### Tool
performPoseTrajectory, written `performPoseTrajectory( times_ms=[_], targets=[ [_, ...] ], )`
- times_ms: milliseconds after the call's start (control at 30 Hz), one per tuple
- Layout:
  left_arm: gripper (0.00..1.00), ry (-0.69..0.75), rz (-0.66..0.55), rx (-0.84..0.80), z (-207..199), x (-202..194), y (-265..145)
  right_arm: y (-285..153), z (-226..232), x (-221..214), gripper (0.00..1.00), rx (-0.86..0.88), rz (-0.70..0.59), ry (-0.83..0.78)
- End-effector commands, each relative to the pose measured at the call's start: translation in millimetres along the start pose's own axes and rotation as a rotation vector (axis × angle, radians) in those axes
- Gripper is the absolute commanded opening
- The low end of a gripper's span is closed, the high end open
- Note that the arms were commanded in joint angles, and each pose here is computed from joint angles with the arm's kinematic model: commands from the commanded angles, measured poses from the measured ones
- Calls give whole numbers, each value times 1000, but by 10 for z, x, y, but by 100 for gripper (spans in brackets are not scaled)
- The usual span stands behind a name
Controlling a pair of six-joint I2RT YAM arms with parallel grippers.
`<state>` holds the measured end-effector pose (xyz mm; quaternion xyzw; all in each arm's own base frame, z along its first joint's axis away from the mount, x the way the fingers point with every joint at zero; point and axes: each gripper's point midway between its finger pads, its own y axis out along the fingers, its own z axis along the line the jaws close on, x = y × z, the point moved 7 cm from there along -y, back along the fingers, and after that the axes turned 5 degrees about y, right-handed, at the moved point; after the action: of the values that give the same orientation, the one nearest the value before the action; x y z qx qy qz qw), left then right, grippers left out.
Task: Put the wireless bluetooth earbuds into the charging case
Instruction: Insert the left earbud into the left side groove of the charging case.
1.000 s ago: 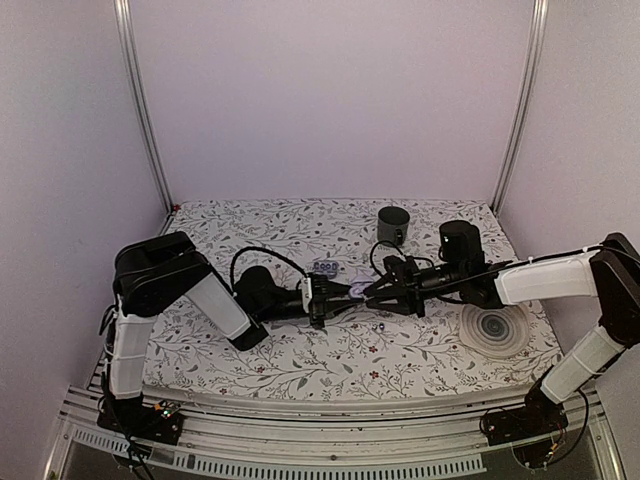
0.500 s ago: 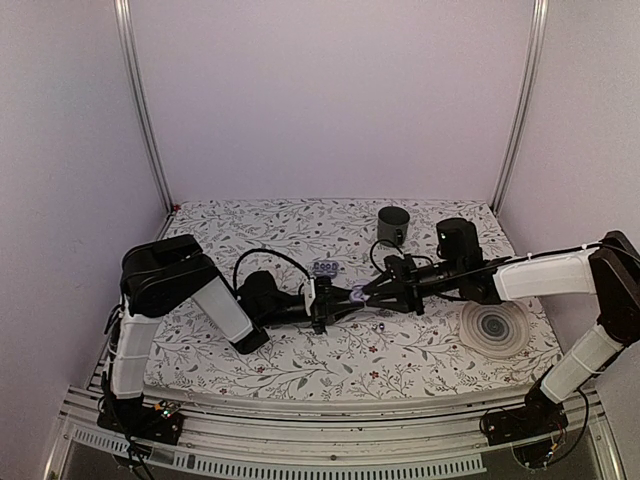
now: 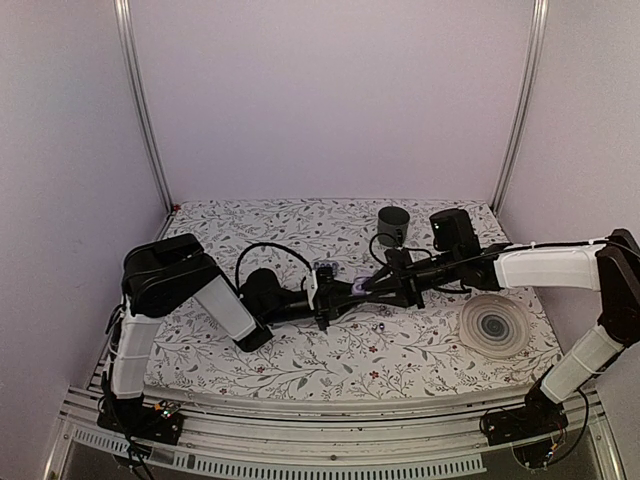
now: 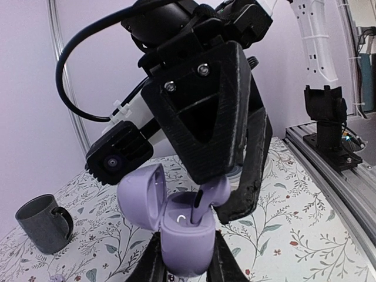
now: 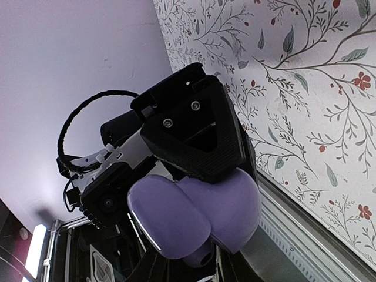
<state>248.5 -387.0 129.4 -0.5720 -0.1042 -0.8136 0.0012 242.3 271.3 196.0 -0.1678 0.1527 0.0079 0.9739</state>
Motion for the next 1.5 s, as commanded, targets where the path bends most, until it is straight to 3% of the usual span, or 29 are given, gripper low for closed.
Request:
performPoseTrajectory(
  times_ms=[0, 233, 500, 1267, 1467],
  targets=[
    [0, 118, -240, 33, -16, 396, -5, -78, 104, -6, 30, -23, -47, -57],
    [0, 82, -240, 42, -2, 377, 15, -114, 162, -4, 31, -52, -81, -87],
    [0, 39, -253, 65, 54, 388, 56, -147, 194, -8, 41, -85, -104, -118],
    [0, -29, -271, 107, 162, 417, 80, -292, 395, -62, 37, -214, -236, -214],
    [0, -29, -279, 105, 170, 470, 72, -273, 550, -84, 37, -276, -271, -329]
  ],
)
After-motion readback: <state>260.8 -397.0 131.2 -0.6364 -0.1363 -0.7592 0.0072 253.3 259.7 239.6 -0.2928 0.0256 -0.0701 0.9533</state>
